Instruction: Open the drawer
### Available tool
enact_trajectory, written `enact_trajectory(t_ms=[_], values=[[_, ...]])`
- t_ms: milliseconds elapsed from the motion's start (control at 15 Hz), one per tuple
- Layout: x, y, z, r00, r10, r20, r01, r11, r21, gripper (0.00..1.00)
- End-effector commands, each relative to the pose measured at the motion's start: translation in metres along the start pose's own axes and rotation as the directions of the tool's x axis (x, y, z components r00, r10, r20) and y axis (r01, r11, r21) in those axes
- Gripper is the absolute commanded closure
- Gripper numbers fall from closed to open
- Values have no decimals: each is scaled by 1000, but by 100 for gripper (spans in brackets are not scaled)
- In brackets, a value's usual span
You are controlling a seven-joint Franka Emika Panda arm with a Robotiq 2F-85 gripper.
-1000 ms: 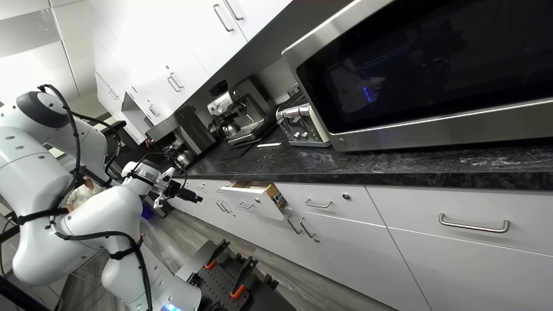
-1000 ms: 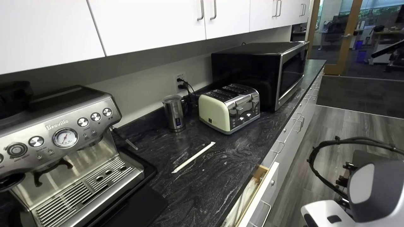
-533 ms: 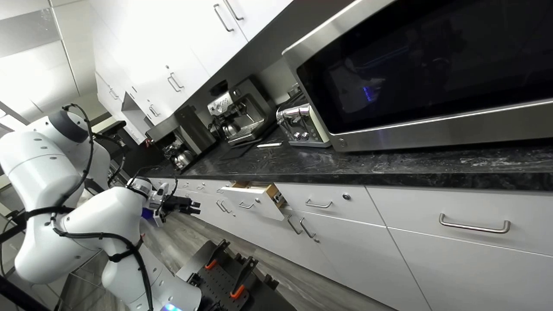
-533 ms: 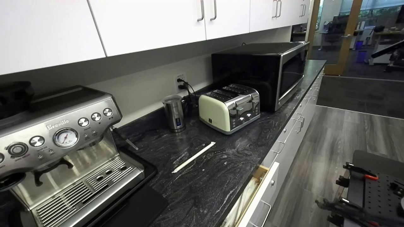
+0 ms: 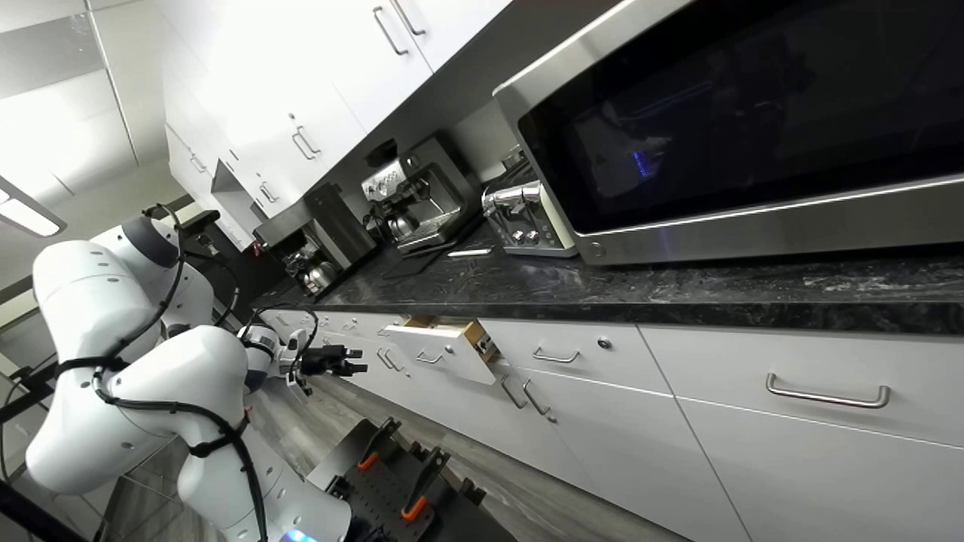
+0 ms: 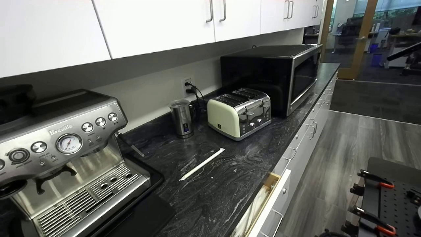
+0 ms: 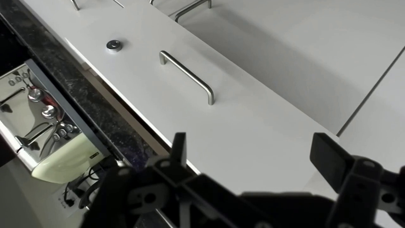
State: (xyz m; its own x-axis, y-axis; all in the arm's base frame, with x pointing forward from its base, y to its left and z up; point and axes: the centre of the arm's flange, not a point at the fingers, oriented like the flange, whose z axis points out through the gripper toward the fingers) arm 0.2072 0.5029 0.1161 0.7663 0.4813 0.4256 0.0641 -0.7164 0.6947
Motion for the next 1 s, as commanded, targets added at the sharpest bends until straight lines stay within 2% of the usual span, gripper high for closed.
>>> enact_trajectory(t_ms=[0, 133, 333, 533, 733, 800, 867, 933], values=[[-2, -17, 6, 996, -84, 8, 84, 988, -130, 0], [-10, -31, 16, 992, -128, 19, 129, 963, -238, 0], [-21, -47, 31, 979, -201, 37, 200, 904, -378, 0], [-24, -55, 53, 966, -252, 52, 242, 820, -519, 0], [-19, -59, 71, 946, -321, 41, 271, 717, -642, 0], [-33, -42, 66, 957, -287, 30, 251, 778, -575, 0], [-32, -44, 70, 954, -299, 30, 256, 756, -603, 0], [-32, -47, 74, 952, -305, 32, 259, 745, -614, 0]])
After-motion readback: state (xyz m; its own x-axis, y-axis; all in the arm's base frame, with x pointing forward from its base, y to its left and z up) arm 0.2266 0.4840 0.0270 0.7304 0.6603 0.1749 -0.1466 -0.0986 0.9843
